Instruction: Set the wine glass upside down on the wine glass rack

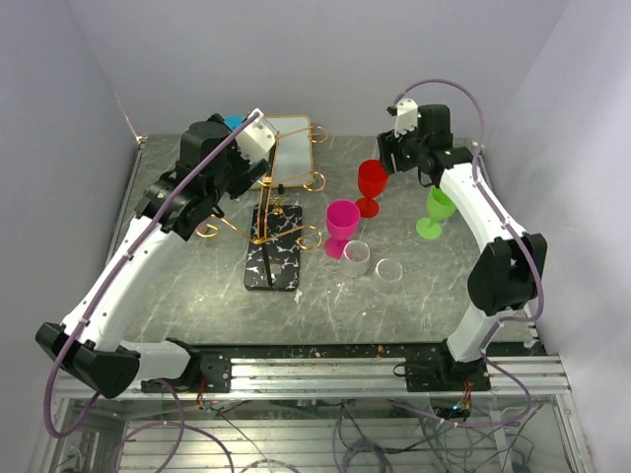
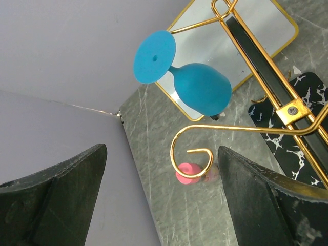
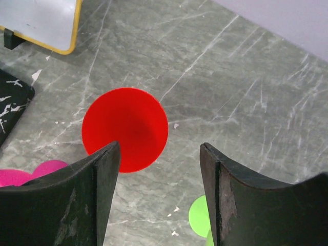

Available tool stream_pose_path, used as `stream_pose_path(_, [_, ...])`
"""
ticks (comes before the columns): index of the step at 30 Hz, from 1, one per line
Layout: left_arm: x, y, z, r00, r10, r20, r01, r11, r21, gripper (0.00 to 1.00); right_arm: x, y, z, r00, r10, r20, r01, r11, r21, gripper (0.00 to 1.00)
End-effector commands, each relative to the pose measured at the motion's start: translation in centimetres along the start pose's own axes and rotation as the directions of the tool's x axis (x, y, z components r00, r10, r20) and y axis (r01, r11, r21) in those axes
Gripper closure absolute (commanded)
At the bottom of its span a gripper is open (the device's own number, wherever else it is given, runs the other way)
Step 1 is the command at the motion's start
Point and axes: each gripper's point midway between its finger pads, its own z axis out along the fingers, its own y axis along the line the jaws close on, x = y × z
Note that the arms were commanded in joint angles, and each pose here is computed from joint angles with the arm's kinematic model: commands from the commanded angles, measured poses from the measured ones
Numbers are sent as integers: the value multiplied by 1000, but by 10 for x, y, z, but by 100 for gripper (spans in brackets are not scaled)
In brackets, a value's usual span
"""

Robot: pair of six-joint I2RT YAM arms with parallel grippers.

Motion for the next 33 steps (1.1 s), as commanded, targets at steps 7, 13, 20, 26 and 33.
stream_pose_path(7, [-5, 11, -18, 992, -89, 88, 89, 996, 3, 1, 26, -2, 31, 987, 62, -147, -57, 998, 39, 49])
stream_pose_path(13, [-1, 10, -19, 992, -90, 91, 89, 996, 13, 1, 39, 1, 46, 980, 62, -189, -58, 998, 23, 62])
stream_pose_path(20, [0, 1, -21, 992, -65, 109, 59, 996, 60, 1, 42, 0, 54, 977, 51, -209, -48, 999, 20, 85])
stream_pose_path(26, [-2, -3, -21, 989, -86, 116, 77, 994, 77, 1, 17, -13, 33, 988, 18, -153, -7, 997, 74, 100])
stream_pose_path(33, [-12, 2, -27, 975, -166, 145, 152, 983, 99, 0, -32, -30, -19, 997, -62, -45, 67, 988, 139, 100])
